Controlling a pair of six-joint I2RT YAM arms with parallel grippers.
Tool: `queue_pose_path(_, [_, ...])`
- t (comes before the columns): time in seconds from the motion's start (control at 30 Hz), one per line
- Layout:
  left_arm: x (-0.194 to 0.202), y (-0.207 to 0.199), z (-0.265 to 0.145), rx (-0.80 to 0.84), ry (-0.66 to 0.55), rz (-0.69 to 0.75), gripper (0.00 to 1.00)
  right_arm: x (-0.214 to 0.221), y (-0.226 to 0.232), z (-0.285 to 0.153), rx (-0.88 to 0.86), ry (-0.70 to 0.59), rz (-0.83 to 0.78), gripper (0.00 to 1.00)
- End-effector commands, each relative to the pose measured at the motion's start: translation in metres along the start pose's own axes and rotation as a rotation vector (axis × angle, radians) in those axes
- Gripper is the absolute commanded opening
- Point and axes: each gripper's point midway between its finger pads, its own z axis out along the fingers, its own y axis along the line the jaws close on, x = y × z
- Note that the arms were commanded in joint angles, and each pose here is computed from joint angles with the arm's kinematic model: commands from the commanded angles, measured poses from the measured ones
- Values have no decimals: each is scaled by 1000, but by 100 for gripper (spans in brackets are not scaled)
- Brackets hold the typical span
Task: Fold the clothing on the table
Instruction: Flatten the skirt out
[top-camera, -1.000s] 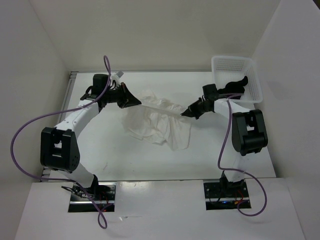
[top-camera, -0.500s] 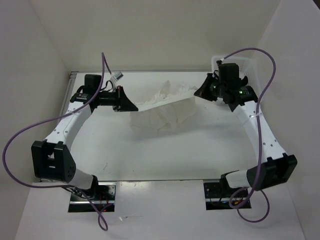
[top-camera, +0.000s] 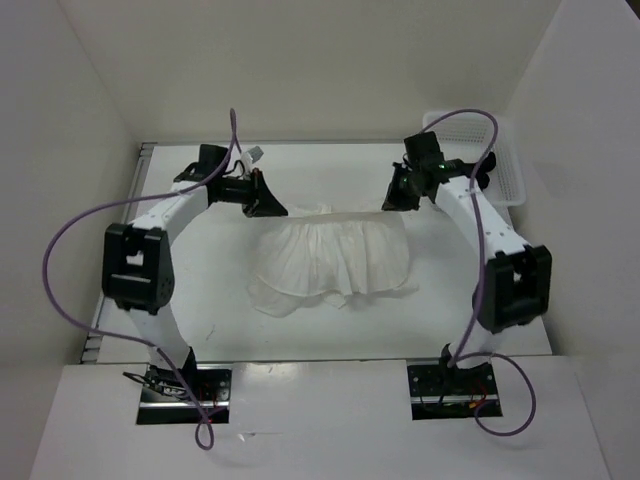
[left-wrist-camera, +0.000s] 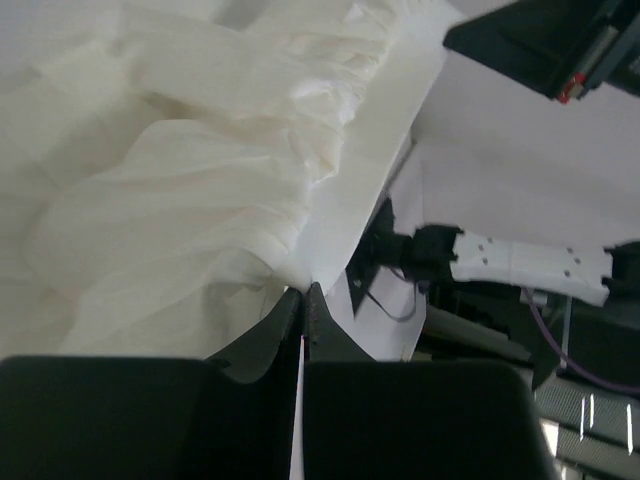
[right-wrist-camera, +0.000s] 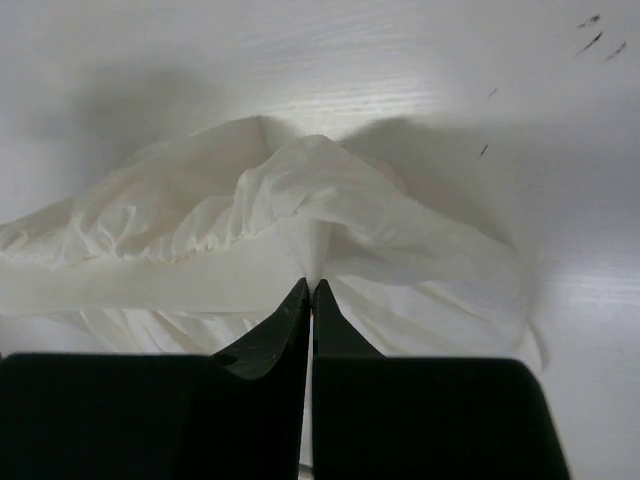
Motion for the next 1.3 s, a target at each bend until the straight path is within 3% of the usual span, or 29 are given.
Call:
queue_pose_path(0.0, [-64, 28, 19, -37, -75, 20, 0, -67, -9, 36, 39, -128, 51, 1])
queue_pose_path(0.03, [-78, 28, 23, -31, -85, 24, 0, -102, 5, 26, 5, -202, 49, 1])
queue_pose_path(0.1, [-128, 19, 21, -23, -141, 79, 0, -123, 5, 45, 20, -198, 23, 1])
queue_pose_path(0.13, [-143, 11, 21, -15, -156, 95, 0, -164, 26, 21, -18, -300, 0, 1])
queue_pose_path(0.2, [-177, 22, 13, -22, -192, 65, 0, -181, 21, 35, 21, -275, -15, 1])
queue_pose_path(0.23, [-211, -22, -8, 22, -267, 165, 0, -228, 44, -11, -38, -420, -23, 1])
queue_pose_path(0.3, [-242, -48, -35, 65, -355, 241, 0, -252, 46, -31, -81, -472, -18, 1])
queue_pose_path(0.33, [-245, -48, -41, 96, -372, 166, 0, -265, 47, -45, -114, -525, -9, 0])
queue_pose_path(0.43, [-260, -53, -69, 76, -439, 230, 0, -276, 46, -78, -142, -584, -24, 0])
queue_pose_path(0.5, [-258, -42, -74, 22, -440, 254, 0, -275, 32, -77, -123, -563, -17, 0])
queue_pose_path(0.6, [-247, -11, -63, -28, -389, 196, 0, -261, 21, -59, -105, -488, -1, 0])
queue_pose_path(0.7, [-228, 30, -42, -74, -326, 126, 0, -232, 5, -13, -56, -345, 34, 0])
queue_pose_path(0.73, [-210, 67, -28, -105, -297, 52, 0, -223, -6, 4, -18, -306, 47, 0])
queue_pose_path(0.8, [-189, 86, -23, -134, -298, 4, 0, -183, -19, 41, 29, -180, 69, 0])
queue_pose_path(0.83, [-162, 110, -14, -147, -268, -48, 0, -188, -15, 34, 8, -228, 59, 0])
queue_pose_path(0.87, [-150, 121, -10, -160, -258, -85, 0, -154, -34, 59, 45, -143, 92, 0])
queue_pose_path(0.93, [-126, 132, -7, -169, -236, -123, 0, -137, -36, 54, 31, -134, 101, 0])
queue_pose_path(0.97, [-95, 149, 1, -193, -192, -176, 0, -104, -49, 66, 58, -50, 118, 0])
queue_pose_path(1.27, [14, 154, 8, -244, -88, -297, 0, 46, -60, 50, 96, 198, 139, 0])
